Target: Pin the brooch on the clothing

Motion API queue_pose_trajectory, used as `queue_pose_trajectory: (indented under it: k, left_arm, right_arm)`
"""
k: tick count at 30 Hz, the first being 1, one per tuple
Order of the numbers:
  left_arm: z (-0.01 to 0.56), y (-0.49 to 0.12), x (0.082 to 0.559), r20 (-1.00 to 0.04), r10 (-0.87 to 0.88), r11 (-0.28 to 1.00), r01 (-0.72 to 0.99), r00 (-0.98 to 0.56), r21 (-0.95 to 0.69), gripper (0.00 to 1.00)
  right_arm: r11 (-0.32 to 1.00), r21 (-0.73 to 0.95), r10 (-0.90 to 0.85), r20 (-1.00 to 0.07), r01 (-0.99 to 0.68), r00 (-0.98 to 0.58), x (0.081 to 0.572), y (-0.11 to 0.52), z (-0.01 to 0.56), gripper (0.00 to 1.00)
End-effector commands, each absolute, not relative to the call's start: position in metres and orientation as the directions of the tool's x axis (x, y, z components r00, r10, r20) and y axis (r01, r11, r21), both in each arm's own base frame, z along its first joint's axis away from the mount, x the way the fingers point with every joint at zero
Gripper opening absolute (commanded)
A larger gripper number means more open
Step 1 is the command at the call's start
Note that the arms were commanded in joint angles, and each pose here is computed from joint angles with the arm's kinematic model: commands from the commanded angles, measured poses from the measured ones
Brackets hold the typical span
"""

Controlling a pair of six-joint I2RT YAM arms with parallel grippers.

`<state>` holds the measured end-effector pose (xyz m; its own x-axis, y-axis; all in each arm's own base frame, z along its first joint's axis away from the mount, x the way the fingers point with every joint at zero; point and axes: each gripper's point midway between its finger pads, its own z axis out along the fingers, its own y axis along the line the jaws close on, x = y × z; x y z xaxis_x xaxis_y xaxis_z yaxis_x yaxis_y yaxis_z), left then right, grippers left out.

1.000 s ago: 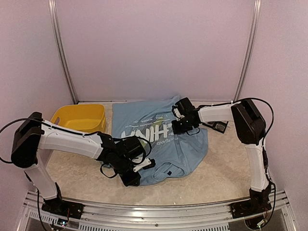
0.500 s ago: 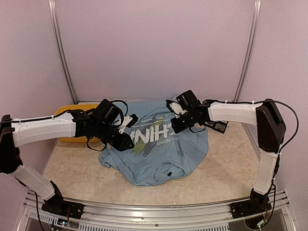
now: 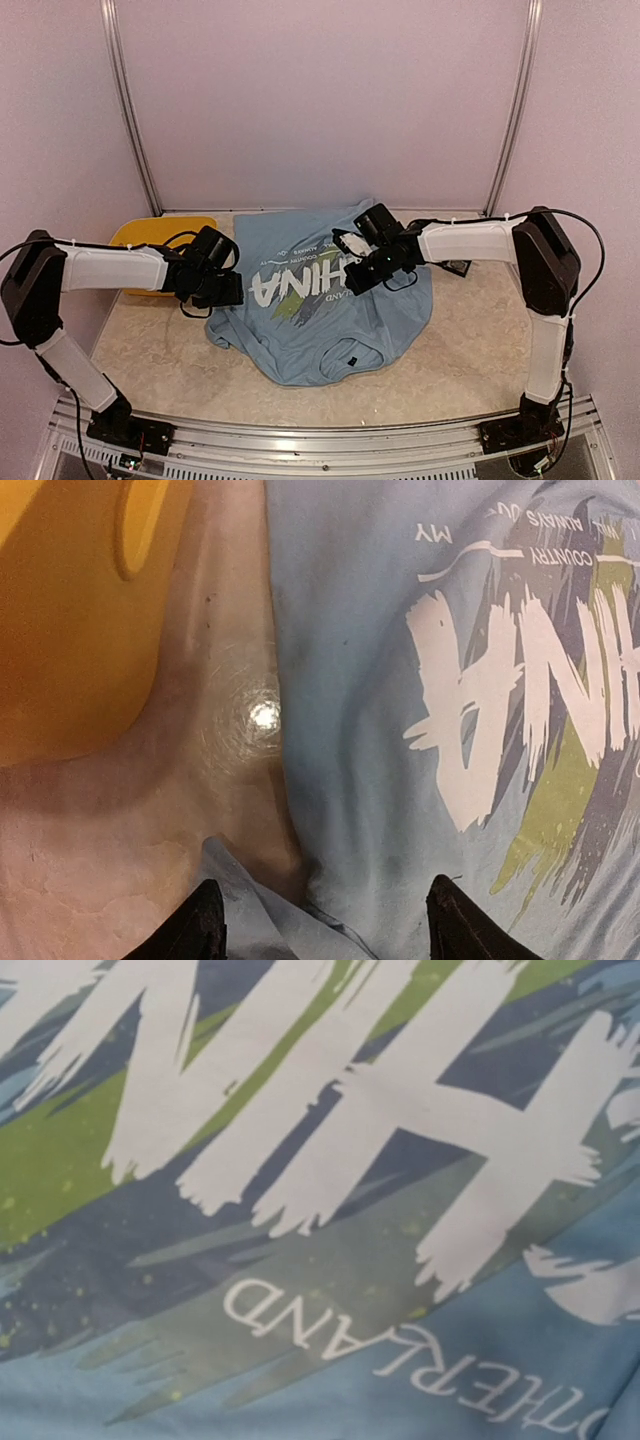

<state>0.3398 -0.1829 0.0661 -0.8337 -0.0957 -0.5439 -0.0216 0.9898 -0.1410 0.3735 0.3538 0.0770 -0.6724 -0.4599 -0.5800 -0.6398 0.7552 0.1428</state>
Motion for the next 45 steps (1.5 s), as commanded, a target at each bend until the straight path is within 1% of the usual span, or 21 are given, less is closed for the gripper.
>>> queue_pose_trajectory:
  k: [1,4,8,11,16,23,27,30,32,34,36,41,45]
  left_arm:
    - [0.075,-0.170,0.356,-0.592,-0.265,0.961,-0.160,-0.761,-0.225,0.66]
    - [0.061,-0.166,0.359,-0.570,-0.273,0.960,-0.179,-0.775,-0.216,0.63]
    - [0.052,-0.166,0.360,-0.555,-0.261,0.963,-0.170,-0.790,-0.210,0.54]
    - [0.041,-0.165,0.355,-0.530,-0.242,0.968,-0.166,-0.813,-0.189,0.50]
    - [0.032,-0.162,0.351,-0.518,-0.222,0.974,-0.160,-0.826,-0.163,0.48]
    - [0.020,-0.163,0.349,-0.495,-0.206,0.977,-0.154,-0.844,-0.144,0.28]
    - [0.018,-0.155,0.346,-0.494,-0.202,0.979,-0.164,-0.846,-0.118,0.28]
    - [0.015,-0.150,0.344,-0.489,-0.204,0.979,-0.172,-0.848,-0.109,0.33]
    - [0.015,-0.150,0.344,-0.488,-0.203,0.979,-0.172,-0.849,-0.109,0.31]
    - [0.014,-0.151,0.343,-0.482,-0.204,0.979,-0.171,-0.852,-0.113,0.21]
    - [0.017,-0.151,0.342,-0.482,-0.208,0.978,-0.173,-0.851,-0.117,0.00]
    - [0.047,-0.151,0.335,-0.512,-0.207,0.978,-0.158,-0.834,-0.137,0.00]
    - [0.063,-0.157,0.299,-0.478,-0.197,0.978,-0.134,-0.856,-0.163,0.00]
  right_arm:
    - [0.784,0.128,-0.460,-0.535,-0.607,-0.708,0.371,0.343,0.059,0.00]
    - [0.793,0.109,-0.464,-0.531,-0.600,-0.709,0.371,0.339,0.059,0.00]
    - [0.799,0.073,-0.474,-0.533,-0.597,-0.700,0.374,0.333,0.060,0.00]
    - [0.797,0.073,-0.474,-0.539,-0.600,-0.696,0.374,0.334,0.061,0.00]
    - [0.793,0.074,-0.476,-0.544,-0.605,-0.691,0.374,0.335,0.062,0.00]
    - [0.810,0.066,-0.463,-0.536,-0.582,-0.706,0.377,0.327,0.053,0.00]
    - [0.813,0.076,-0.457,-0.532,-0.578,-0.713,0.378,0.323,0.048,0.00]
    - [0.808,0.078,-0.460,-0.535,-0.584,-0.708,0.378,0.324,0.049,0.00]
    - [0.809,0.076,-0.459,-0.539,-0.583,-0.706,0.378,0.323,0.050,0.00]
    - [0.810,0.073,-0.457,-0.543,-0.582,-0.704,0.378,0.323,0.050,0.00]
    - [0.815,0.071,-0.453,-0.541,-0.575,-0.709,0.379,0.320,0.048,0.00]
    - [0.854,0.094,-0.395,-0.525,-0.512,-0.754,0.386,0.299,0.034,0.00]
    - [0.873,0.120,-0.354,-0.510,-0.473,-0.784,0.394,0.284,0.021,0.00]
